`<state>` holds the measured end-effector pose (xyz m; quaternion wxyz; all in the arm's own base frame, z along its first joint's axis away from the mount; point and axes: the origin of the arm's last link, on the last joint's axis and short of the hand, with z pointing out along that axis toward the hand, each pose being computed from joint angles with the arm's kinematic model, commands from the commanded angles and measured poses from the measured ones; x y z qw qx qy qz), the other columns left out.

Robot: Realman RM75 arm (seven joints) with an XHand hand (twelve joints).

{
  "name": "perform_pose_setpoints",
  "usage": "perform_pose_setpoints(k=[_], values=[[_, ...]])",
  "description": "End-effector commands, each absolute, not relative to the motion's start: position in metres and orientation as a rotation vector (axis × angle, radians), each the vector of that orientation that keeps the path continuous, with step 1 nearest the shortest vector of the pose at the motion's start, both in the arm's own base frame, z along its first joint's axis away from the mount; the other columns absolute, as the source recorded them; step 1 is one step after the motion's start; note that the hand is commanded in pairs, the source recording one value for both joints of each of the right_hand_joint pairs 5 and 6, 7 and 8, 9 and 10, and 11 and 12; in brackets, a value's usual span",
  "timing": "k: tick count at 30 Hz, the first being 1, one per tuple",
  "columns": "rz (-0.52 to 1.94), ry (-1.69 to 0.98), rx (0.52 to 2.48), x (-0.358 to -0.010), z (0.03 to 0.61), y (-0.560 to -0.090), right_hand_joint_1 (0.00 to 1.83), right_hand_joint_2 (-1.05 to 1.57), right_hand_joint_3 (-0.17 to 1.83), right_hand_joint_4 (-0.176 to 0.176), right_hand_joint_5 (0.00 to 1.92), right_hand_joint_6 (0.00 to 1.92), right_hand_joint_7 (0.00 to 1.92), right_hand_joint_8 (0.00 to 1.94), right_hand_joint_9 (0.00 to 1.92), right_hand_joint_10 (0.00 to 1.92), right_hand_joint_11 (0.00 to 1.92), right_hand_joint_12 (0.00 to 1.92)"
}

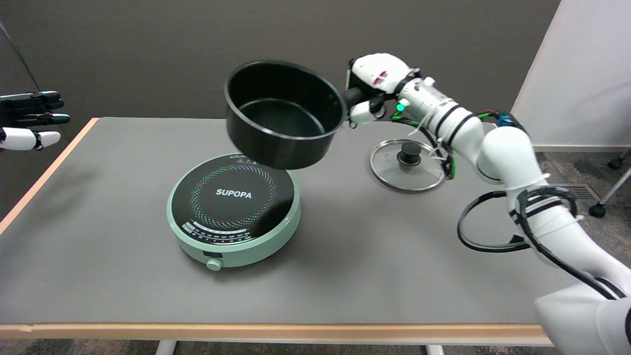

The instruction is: Place the pot onto the induction cooker.

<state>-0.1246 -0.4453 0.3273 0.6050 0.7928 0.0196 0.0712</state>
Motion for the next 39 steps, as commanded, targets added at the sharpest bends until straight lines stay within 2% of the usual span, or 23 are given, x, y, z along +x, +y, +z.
perform_pose_setpoints(k=[1, 16, 39], values=[[-0.062, -0.001, 1.977, -0.141, 0.231, -0.468, 0.96, 1.28, 0.72, -0.075, 1.84, 1.84, 1.84, 1.84, 1.84, 1.84, 1.84, 1.84], [-0.183, -0.104, 2.102, -0.138, 0.179, -0.477, 0.96, 1.26, 0.70, -0.078, 1.83, 1.83, 1.83, 1.83, 1.83, 1.83, 1.83, 1.83], [-0.173, -0.051, 1.991, -0.150, 0.143, -0.520, 0.97, 1.26, 0.69, -0.078, 1.82, 1.82, 1.82, 1.82, 1.82, 1.82, 1.82, 1.82]])
